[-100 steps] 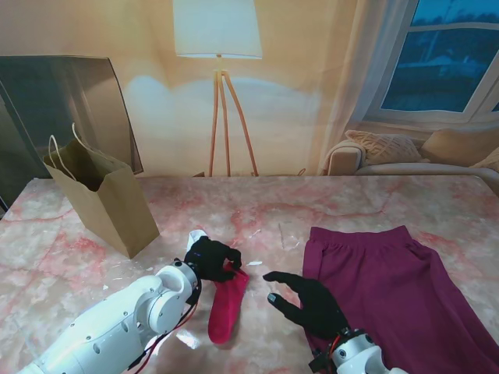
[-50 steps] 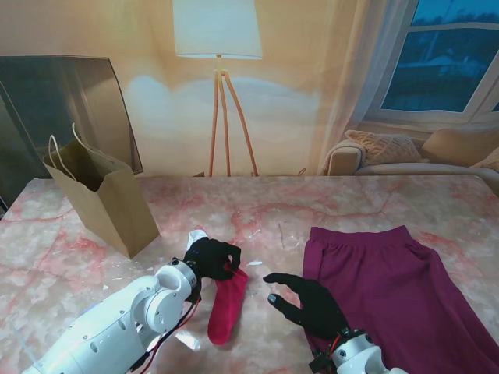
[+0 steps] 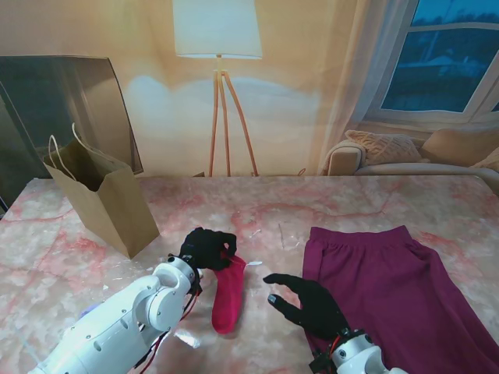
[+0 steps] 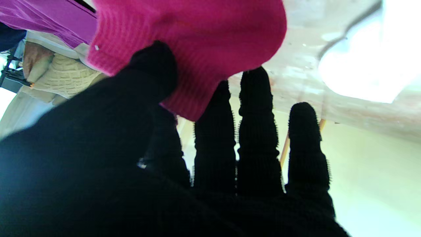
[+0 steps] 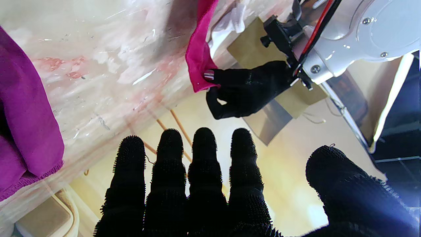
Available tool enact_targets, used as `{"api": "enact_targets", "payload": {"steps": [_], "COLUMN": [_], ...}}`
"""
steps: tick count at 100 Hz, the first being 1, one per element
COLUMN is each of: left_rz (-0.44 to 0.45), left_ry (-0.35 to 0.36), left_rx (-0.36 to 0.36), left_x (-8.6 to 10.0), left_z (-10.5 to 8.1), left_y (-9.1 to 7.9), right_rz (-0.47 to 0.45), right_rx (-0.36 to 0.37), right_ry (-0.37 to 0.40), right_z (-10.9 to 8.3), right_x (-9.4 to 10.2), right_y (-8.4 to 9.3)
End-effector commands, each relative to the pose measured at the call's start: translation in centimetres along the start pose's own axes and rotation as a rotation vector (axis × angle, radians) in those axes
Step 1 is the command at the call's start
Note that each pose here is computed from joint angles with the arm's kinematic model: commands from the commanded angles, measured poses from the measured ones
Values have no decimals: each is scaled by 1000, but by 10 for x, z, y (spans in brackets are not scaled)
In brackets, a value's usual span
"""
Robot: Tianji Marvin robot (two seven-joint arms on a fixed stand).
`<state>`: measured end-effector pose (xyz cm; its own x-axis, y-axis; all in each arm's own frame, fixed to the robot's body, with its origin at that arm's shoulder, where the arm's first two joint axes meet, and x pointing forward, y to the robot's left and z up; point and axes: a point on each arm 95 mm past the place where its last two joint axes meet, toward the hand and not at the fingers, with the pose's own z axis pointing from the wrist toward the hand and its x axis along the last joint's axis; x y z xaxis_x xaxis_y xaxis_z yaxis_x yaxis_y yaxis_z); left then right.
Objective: Fold the socks and the shorts into the kraft paper bag
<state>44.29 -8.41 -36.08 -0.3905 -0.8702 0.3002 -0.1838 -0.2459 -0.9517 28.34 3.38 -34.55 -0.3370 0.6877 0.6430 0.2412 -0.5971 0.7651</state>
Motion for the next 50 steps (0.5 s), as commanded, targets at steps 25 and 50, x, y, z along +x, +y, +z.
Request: {"api": "enact_targets", "payload": {"steps": [25,50], "left_rz": [57,117], "left_ry": [22,65], "left_rx": [64,78], "left_x": [3,3], "left_z": [-13,-38], "left_y": [-10,-4], "right_rz": [7,10], "right_rx": [11,13], "right_ry": [2,3], "right_z": [-1,0], "right_x": [1,1], "right_y": [-5,-6]}}
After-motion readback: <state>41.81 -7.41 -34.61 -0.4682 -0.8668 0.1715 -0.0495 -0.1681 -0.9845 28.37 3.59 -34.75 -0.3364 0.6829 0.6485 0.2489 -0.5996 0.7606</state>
